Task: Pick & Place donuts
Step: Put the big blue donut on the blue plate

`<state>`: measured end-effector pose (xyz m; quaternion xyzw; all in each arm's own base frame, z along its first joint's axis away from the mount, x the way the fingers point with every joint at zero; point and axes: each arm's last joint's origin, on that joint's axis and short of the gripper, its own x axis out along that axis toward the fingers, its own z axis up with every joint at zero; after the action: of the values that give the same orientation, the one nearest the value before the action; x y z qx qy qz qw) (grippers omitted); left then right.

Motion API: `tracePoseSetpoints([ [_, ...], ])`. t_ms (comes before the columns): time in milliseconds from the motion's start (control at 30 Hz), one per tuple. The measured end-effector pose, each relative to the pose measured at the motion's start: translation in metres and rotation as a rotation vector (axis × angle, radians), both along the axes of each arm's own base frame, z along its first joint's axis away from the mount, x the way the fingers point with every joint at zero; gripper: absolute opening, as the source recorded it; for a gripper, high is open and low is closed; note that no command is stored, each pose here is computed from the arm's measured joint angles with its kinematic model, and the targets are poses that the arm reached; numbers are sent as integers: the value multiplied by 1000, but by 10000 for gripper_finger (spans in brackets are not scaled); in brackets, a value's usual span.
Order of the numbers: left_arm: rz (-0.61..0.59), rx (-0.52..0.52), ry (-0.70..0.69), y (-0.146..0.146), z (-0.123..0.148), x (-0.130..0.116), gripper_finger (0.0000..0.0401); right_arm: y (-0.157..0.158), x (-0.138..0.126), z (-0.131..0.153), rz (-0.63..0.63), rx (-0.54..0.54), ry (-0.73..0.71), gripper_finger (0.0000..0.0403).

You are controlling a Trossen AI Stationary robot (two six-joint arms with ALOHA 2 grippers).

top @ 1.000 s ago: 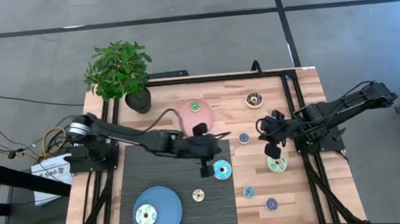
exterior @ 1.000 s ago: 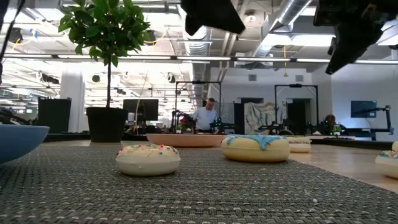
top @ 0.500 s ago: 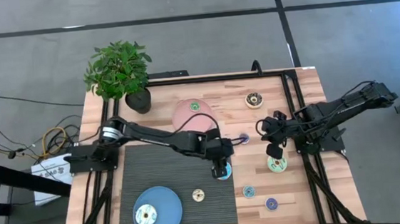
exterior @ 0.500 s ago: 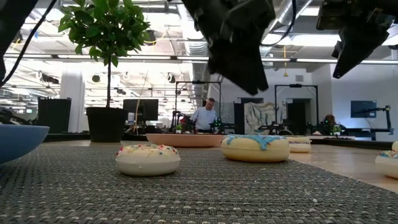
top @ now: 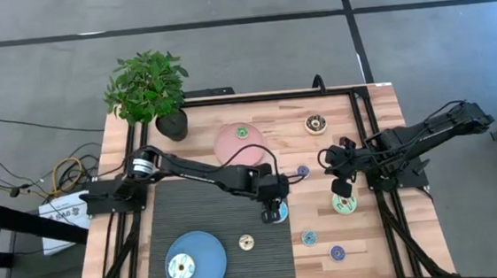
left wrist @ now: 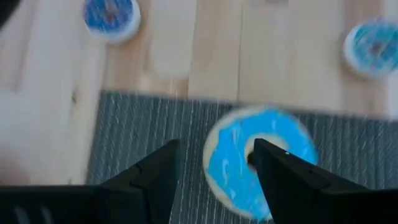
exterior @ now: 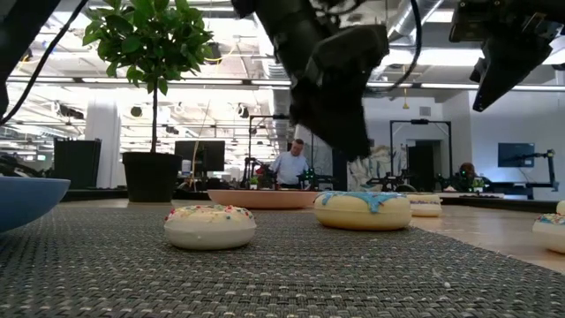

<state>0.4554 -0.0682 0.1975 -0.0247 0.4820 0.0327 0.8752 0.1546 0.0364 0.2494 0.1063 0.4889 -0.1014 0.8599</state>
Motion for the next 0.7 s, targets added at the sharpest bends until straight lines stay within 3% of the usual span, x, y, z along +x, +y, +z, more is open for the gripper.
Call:
tracePoseSetpoints([
  [367, -5, -42, 28, -6, -25, 8, 197, -1, -3, 1, -1, -2, 3, 1],
  [700, 2, -1, 60, -5, -32, 6, 197, -2, -9, 5, -2, 5, -27, 1],
])
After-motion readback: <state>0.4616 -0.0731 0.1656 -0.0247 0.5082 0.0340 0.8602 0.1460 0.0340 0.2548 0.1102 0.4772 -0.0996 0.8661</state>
